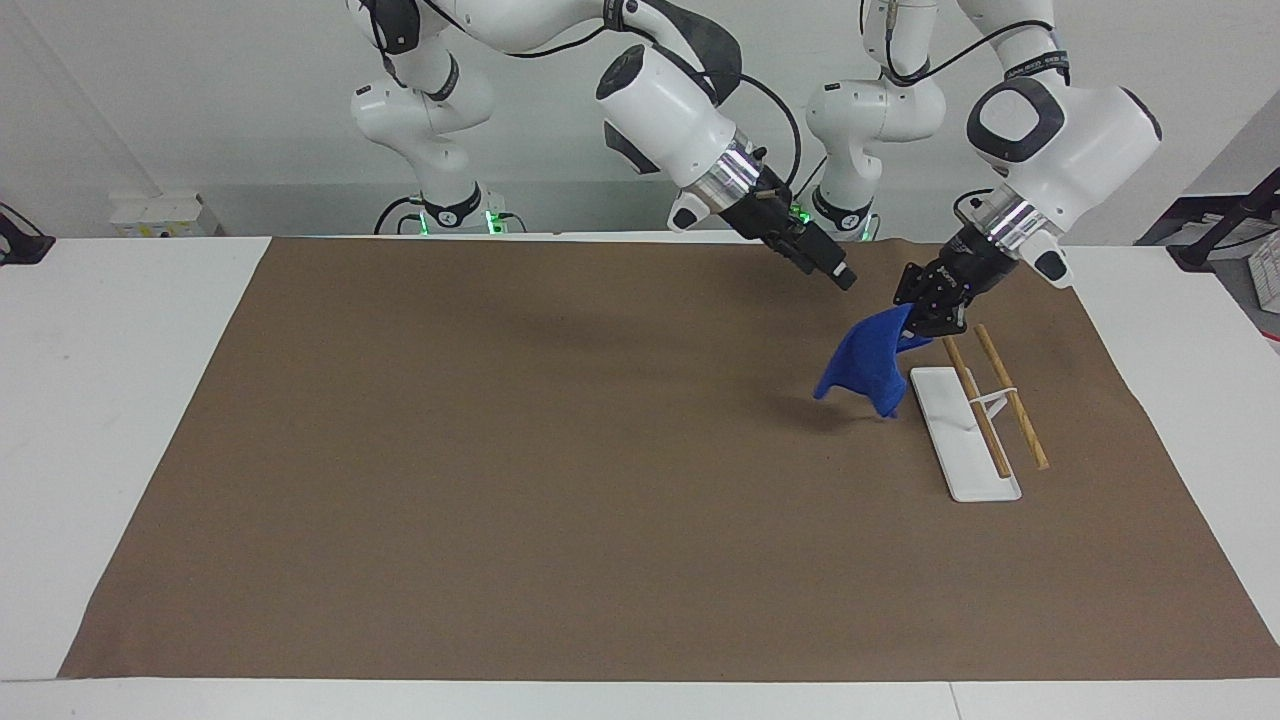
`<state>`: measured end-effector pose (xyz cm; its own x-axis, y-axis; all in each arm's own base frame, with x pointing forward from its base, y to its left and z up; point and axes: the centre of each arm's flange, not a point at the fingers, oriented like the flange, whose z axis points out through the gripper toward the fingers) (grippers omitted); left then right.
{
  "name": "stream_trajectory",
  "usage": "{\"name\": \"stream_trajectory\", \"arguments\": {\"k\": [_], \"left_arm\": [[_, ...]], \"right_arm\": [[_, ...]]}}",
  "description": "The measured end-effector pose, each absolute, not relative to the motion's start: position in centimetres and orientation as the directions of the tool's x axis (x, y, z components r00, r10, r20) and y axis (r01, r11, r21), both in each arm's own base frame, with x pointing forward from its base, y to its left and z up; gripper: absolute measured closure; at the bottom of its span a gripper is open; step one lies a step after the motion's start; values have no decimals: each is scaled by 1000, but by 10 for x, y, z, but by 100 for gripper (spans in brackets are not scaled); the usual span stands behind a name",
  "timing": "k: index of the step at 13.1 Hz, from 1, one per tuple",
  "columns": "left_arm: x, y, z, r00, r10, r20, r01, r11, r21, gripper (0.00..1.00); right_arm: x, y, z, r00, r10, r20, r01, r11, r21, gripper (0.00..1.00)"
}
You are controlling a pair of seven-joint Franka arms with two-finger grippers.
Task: Right arm passes towel to left arm to hang
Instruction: 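Open the right gripper and withdraw it while the left gripper holds, then drape the towel over the white rack with the left gripper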
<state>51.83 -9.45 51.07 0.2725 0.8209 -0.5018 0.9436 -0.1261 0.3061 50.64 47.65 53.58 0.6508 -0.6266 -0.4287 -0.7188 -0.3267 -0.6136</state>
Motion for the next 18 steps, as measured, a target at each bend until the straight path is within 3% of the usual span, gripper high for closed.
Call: {"name": "stream_trajectory", "arguments": {"k": [2, 4, 6, 9, 14, 18], "left_arm": [[522, -92, 511, 415, 796, -441, 890, -253, 380, 98], [523, -89, 508, 555, 757, -345, 812, -403, 421, 98], [523, -87, 507, 664, 706, -246, 728, -535, 428, 98], [530, -82, 514, 780, 616, -106, 598, -684, 418, 98], [545, -38, 507, 863, 503, 44, 442, -795, 416, 98], [551, 5, 504, 872, 476, 114, 395, -823, 409, 98]], "right_arm": [[522, 451, 519, 774, -576, -262, -599, -531, -599, 6], [544, 404, 509, 884, -459, -92, -440, -749, -495, 6], [561, 349, 511, 947, -322, -18, -302, -868, -394, 6], [575, 257, 533, 985, -173, 10, -164, -948, -272, 4], [565, 131, 568, 990, -137, 20, -137, -991, -8, 1], [551, 44, 588, 996, -90, -6, -89, -995, 35, 1]]}}
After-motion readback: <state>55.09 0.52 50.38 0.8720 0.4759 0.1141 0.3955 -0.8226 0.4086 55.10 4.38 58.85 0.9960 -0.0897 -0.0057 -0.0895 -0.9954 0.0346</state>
